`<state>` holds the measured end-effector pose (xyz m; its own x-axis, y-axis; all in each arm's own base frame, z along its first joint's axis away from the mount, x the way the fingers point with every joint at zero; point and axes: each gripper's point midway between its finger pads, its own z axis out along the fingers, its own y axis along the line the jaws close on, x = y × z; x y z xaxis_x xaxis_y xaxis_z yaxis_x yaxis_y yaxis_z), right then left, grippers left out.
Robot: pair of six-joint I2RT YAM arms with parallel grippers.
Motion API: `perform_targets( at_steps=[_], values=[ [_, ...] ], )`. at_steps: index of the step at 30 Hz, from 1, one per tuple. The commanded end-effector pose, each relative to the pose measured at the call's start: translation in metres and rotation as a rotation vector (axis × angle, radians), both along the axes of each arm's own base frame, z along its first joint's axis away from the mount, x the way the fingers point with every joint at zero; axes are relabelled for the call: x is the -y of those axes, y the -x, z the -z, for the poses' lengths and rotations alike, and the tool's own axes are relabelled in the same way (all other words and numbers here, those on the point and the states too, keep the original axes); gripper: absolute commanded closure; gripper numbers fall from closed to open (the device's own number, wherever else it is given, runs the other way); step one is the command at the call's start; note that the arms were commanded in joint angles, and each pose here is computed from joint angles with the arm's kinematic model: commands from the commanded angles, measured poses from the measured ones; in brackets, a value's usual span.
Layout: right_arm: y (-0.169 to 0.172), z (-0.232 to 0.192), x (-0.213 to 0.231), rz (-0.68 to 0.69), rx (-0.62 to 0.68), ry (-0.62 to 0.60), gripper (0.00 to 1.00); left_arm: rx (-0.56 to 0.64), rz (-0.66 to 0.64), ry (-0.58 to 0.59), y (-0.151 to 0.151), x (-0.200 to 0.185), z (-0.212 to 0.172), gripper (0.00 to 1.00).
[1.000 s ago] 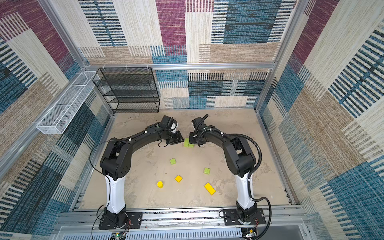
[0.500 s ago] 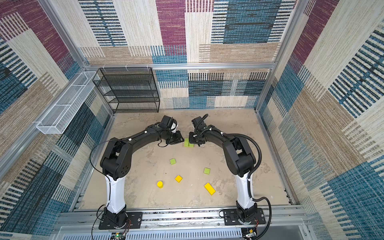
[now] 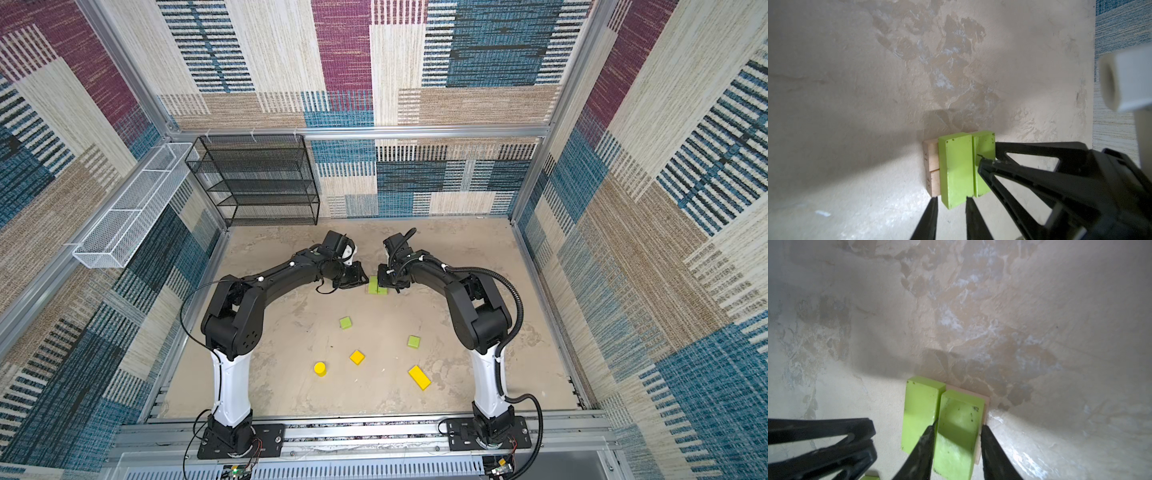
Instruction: Build the wood block tower
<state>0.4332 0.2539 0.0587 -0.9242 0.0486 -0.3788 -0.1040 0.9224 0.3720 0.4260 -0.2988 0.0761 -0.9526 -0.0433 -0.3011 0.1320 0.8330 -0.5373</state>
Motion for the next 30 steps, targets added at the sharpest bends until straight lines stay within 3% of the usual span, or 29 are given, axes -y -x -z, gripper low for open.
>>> perform_targets(
  at_steps=[1, 30],
  values=[
    [-0.005, -0.013, -0.002, 0.014, 0.035, -0.025, 0.59, -0.004, -0.005, 0.017, -0.001, 0.003, -0.003, 0.72],
    [-0.002, -0.006, -0.001, 0.027, 0.025, -0.03, 0.61, -0.023, 0.018, 0.007, -0.001, 0.013, 0.004, 0.73]
  ],
)
